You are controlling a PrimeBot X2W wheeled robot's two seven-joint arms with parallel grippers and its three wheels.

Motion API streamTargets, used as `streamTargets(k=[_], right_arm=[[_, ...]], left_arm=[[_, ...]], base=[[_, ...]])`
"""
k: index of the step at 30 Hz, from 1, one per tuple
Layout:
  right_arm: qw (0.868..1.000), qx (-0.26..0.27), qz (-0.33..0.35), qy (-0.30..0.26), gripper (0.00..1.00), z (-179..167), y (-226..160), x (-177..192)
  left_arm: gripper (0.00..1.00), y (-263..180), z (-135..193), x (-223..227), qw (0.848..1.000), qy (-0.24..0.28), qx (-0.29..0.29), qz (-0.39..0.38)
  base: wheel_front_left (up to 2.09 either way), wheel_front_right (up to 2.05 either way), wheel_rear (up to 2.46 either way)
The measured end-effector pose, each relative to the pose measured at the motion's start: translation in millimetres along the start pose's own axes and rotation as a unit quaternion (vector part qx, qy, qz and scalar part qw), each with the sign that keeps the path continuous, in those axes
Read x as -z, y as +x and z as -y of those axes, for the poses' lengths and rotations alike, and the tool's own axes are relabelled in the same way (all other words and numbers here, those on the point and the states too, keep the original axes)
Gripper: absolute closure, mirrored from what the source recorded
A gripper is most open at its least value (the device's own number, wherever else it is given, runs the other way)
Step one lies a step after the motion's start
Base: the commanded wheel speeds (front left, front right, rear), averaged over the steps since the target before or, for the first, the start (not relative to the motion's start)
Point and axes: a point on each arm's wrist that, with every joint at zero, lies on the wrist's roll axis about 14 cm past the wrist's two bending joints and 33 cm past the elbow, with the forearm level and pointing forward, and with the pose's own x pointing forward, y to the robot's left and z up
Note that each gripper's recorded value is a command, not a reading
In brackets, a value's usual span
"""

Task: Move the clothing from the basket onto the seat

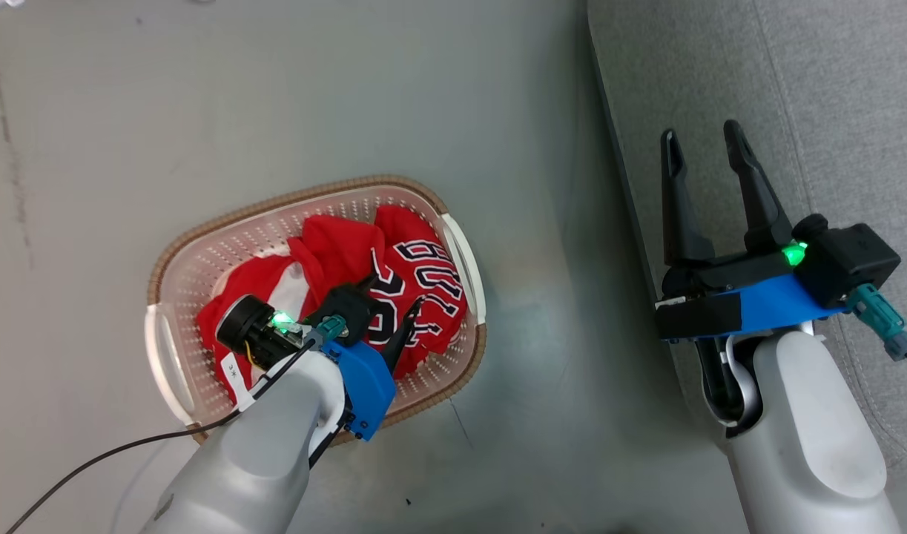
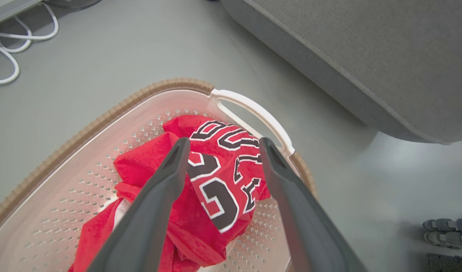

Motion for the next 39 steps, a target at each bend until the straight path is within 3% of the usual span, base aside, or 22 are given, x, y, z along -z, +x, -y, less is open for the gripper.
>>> streamTargets(k=[13,38,39], right_arm=[[0.999,0.008,-0.034,-0.006,0.0,10.6,17.0,39.2],[0.997,0.003,-0.079,-0.008,0.0,11.6,31.6,96.8],[0.997,0.003,-0.08,-0.008,0.0,11.7,31.6,98.0]], left_arm=[[0.0,26.7,4.7,71.2,0.995,-0.021,0.036,-0.094],[0.0,60.1,-7.7,118.2,0.987,0.016,0.069,-0.144],[0.22,60.8,-7.5,118.8,0.987,0.018,0.071,-0.145]], base=[[0.0,0.0,0.0],[0.0,0.0,0.0],[0.0,0.0,0.0]])
